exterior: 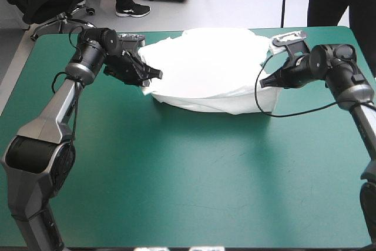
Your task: Fold the cloth
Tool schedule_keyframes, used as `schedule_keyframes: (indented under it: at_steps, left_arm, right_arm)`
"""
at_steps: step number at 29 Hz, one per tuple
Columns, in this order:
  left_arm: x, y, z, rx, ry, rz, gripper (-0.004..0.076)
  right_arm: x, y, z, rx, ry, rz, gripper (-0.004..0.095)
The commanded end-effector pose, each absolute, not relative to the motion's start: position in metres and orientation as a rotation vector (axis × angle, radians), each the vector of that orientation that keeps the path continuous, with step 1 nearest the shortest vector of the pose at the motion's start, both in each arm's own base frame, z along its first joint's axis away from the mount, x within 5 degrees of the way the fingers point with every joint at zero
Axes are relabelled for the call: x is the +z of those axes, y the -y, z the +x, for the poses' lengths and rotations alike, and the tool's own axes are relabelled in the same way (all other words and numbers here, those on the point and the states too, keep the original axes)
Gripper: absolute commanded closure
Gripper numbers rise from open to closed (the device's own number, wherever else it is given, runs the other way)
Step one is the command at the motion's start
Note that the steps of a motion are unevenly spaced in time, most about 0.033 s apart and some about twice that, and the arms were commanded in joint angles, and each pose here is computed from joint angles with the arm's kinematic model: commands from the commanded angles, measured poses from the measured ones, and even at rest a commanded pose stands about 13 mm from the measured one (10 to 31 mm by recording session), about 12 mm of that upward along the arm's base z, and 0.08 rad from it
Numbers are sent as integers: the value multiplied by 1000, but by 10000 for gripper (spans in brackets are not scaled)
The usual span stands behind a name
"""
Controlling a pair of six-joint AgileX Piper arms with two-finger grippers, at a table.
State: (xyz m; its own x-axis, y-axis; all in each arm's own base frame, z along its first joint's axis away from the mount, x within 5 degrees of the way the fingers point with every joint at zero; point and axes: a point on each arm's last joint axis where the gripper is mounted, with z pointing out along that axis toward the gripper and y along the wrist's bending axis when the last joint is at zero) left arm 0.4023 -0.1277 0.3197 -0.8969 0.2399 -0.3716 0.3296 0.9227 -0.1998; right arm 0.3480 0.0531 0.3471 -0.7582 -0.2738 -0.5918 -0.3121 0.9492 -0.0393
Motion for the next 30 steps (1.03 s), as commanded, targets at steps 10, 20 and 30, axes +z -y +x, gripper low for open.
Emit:
schedule_keyframes:
  at_steps: [10,20,30]
  left_arm:
    - [306,99,272,-460,-2870,372,741]
    - [291,79,193,-500,-2802,283,741]
    - [263,74,167,-516,-2882,254,741]
  right_arm:
    - [337,-60,253,167,-2518,-492,925]
    - [307,-67,209,280,-2726,-561,925]
    - [286,-59,171,303,-2811,-558,925]
